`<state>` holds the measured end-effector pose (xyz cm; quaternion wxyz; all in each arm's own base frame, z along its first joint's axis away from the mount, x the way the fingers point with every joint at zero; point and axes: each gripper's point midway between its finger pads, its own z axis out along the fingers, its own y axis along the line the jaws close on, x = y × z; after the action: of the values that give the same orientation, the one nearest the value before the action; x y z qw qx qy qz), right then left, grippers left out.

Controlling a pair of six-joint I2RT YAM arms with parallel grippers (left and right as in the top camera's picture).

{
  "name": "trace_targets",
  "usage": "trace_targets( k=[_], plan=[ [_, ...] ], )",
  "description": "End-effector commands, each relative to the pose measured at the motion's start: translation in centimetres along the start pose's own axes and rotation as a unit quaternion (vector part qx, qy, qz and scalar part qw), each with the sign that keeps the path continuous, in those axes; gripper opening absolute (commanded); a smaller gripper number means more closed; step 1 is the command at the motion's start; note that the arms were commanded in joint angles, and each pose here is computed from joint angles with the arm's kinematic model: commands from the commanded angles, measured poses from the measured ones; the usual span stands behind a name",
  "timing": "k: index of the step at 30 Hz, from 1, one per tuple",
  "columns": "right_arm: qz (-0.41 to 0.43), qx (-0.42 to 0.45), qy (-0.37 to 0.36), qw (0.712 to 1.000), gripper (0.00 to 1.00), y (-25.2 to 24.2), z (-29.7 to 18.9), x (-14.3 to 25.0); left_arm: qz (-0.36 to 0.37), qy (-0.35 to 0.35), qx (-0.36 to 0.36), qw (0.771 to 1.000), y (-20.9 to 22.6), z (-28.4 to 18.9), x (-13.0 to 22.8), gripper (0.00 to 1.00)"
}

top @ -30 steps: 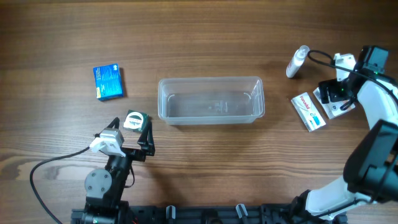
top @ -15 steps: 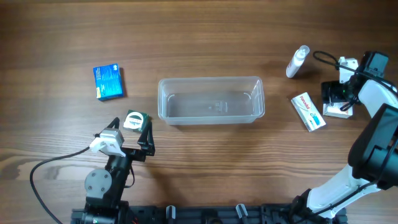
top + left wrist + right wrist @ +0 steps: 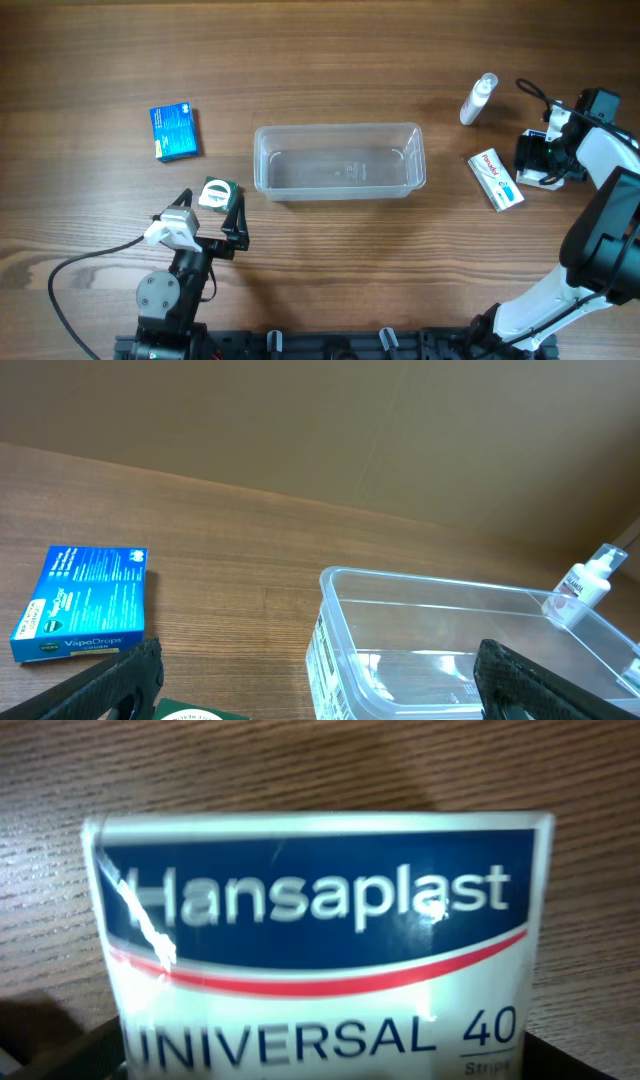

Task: Pack container
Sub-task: 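Reach the right gripper to the white Hansaplast box and grasp it, then carry the Hansaplast box with the right gripper over the container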

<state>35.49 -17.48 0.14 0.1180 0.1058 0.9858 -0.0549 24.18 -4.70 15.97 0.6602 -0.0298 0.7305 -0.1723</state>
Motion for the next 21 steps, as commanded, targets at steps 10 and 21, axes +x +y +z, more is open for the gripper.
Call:
trace_targets(
  k=[10,21],
  plan=[
    [0.153,0.054,-0.044,0.986,0.7,-2.7,-5.4,-2.5,0.002,0.002,-0.004,1.0,0.3,0.0,0.2,1.0],
    [0.086,-0.184,-0.173,0.964,0.64,12.9,-23.3,-4.3,0.002,0.002,-0.004,1.0,0.3,0.0,0.2,1.0]
  ],
)
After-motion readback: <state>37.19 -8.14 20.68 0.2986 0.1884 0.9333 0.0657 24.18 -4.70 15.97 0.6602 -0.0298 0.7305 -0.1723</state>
